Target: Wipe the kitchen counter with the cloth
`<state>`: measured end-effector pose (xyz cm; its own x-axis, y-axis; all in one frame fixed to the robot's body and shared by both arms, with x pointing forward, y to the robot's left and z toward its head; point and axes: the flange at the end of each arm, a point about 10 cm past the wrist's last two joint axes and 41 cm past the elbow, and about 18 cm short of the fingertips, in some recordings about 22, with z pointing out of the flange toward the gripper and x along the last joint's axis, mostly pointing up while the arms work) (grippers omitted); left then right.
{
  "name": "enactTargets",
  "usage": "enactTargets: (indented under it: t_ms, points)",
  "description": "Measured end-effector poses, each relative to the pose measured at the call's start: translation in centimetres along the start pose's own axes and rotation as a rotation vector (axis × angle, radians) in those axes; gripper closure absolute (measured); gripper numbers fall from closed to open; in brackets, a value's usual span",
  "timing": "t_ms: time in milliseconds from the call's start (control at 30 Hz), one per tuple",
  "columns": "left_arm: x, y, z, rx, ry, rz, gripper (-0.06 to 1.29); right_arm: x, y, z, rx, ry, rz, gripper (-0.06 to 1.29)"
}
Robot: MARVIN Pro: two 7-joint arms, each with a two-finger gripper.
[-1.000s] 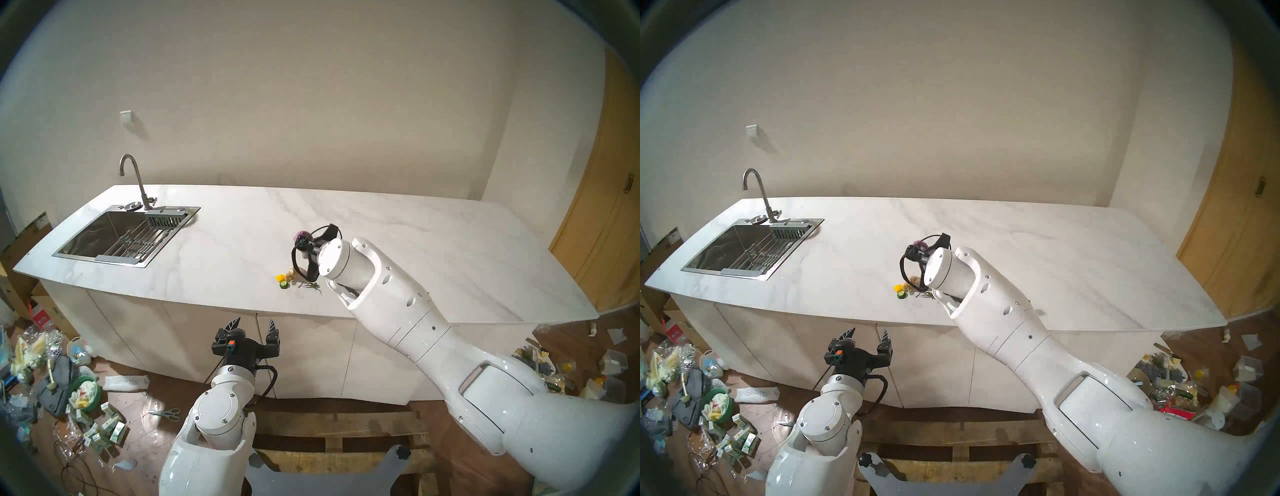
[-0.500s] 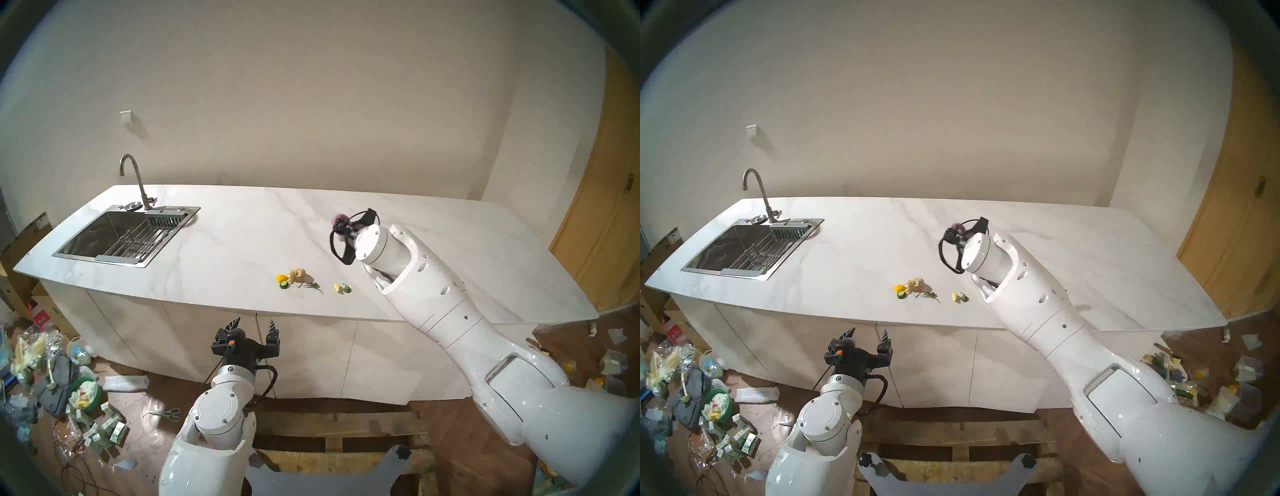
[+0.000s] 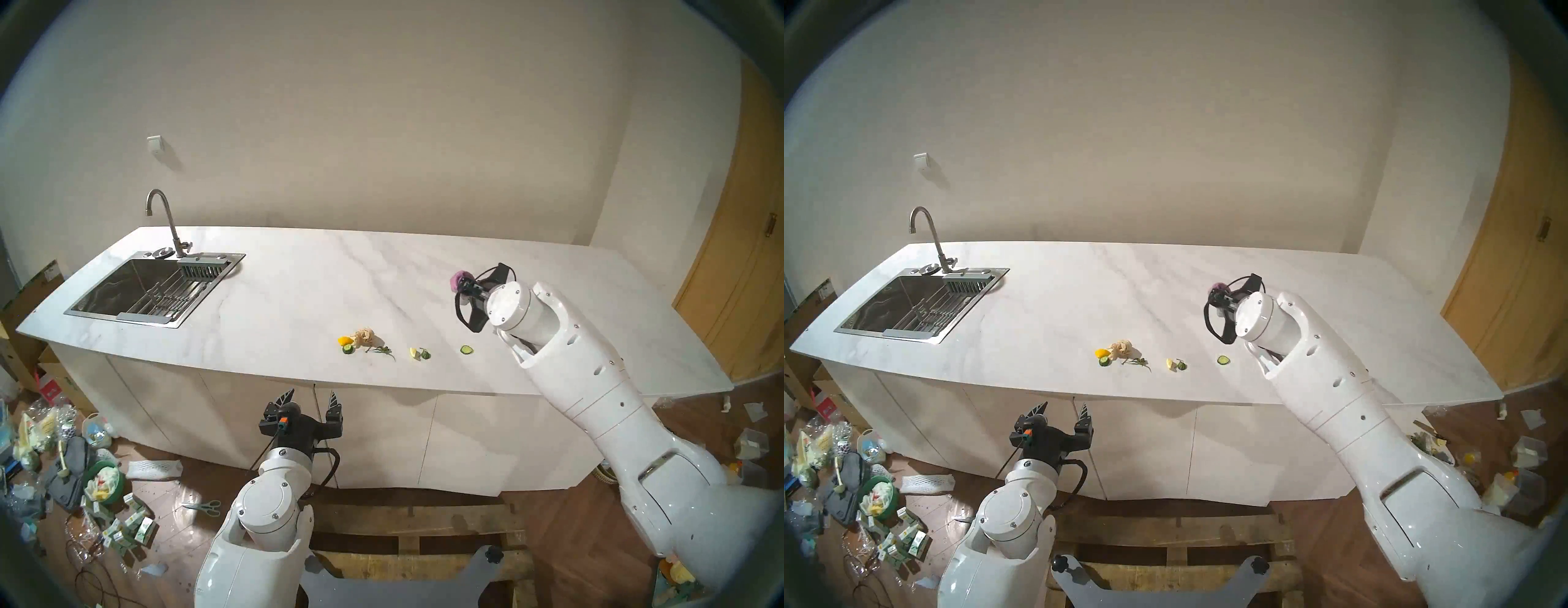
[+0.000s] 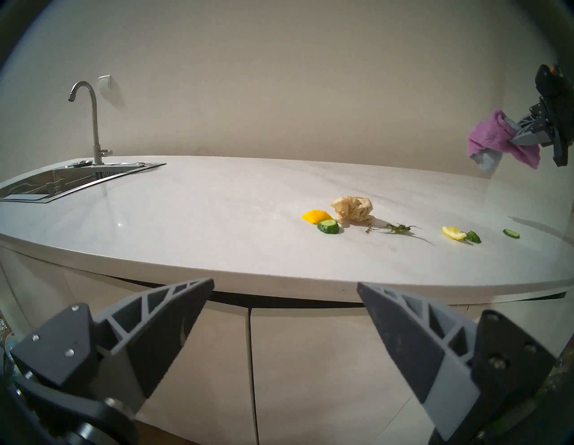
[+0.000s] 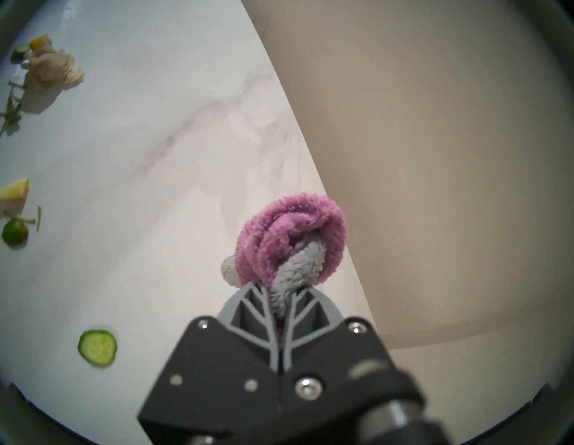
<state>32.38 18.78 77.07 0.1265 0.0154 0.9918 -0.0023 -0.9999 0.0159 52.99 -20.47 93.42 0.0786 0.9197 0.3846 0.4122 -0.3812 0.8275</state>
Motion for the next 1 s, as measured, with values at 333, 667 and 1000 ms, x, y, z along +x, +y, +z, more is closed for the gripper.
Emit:
enactTargets:
  t_ms: [333, 667, 1000]
  points:
    - [0.0, 0.0, 0.0, 0.000, 0.000, 0.000, -0.02, -3.2, -0.6, -3.0, 0.093, 0.006, -0.097, 1.25]
    - [0.1, 0.0, 0.0, 0.000, 0.002, 0.000, -0.02, -6.9, -3.1, -5.1, 0.212, -0.015, -0.206, 1.25]
    - [0.1, 0.0, 0.0, -0.001, 0.002, 0.000, -0.02, -8.3, -4.6, -4.8, 0.195, -0.041, -0.234, 1.25]
